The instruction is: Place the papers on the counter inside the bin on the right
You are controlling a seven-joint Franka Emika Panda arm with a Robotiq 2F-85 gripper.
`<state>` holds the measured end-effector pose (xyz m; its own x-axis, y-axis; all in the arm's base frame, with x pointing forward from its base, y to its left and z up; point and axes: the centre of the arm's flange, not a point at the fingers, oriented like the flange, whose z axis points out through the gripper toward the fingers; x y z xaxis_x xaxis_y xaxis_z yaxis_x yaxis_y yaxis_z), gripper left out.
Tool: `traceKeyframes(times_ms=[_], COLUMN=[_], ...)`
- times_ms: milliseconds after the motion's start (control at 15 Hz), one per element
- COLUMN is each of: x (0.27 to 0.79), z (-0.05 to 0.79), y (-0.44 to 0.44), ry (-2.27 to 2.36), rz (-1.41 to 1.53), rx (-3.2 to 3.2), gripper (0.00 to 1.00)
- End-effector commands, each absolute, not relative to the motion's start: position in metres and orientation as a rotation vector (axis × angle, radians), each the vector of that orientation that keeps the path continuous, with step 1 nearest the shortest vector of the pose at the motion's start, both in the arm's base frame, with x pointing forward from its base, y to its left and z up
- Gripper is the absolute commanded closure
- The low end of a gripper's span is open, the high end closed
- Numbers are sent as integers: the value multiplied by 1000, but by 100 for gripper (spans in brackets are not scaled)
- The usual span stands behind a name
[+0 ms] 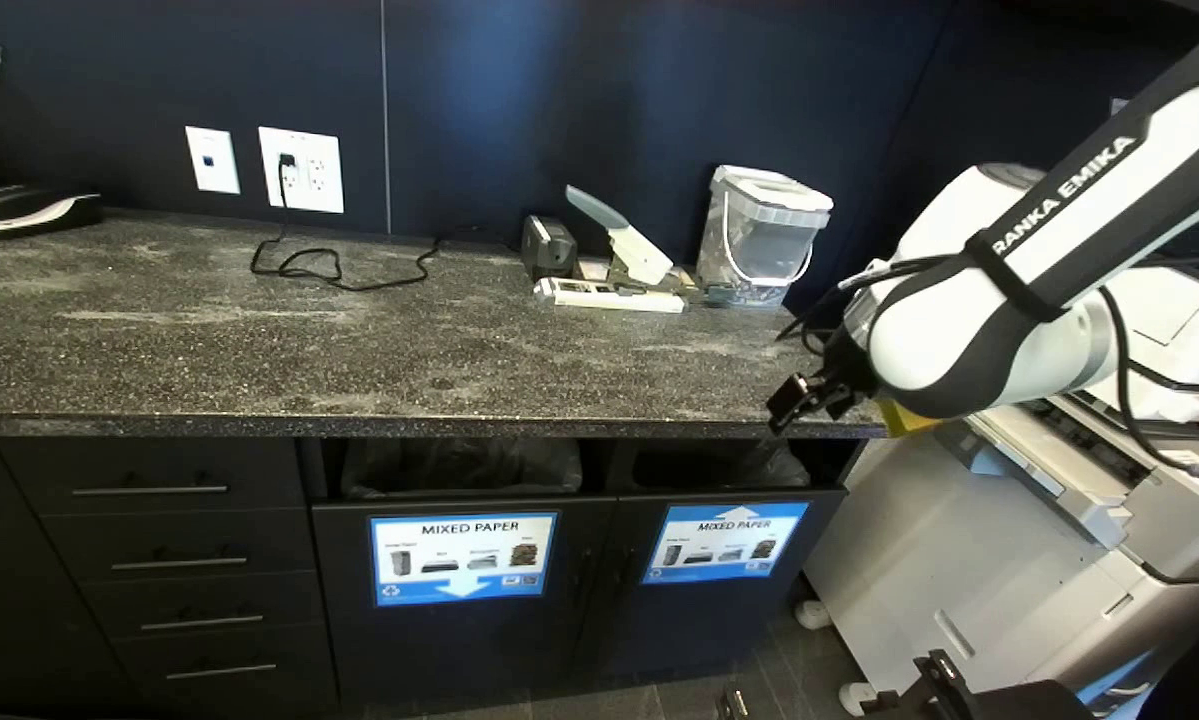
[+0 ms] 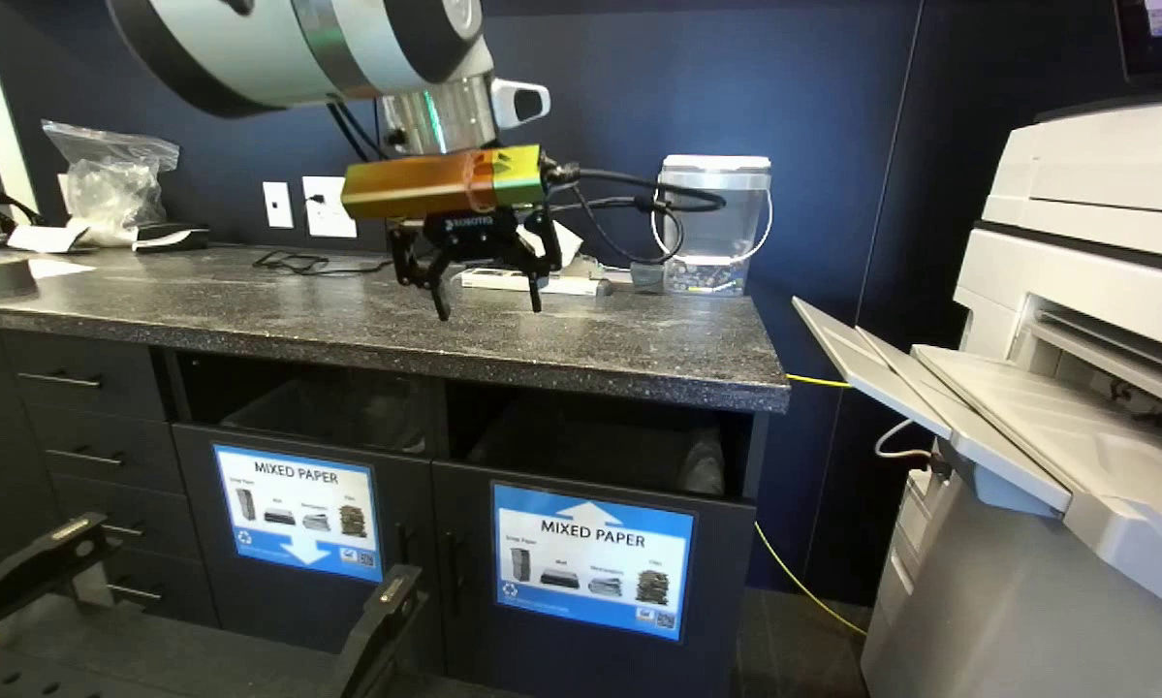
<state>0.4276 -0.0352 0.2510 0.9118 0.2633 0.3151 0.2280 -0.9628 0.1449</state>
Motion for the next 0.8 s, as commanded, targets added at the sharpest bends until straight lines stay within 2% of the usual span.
traceKeyframes(times_ms=[0, 533, 600, 733], x=[396, 334, 363, 347], z=[333, 447, 401, 426], y=[-33, -28, -40, -36], ry=[307, 56, 94, 72], rz=[402, 157, 136, 144], rx=[2923, 2850, 2860, 2848], gripper=[0, 0, 0, 0])
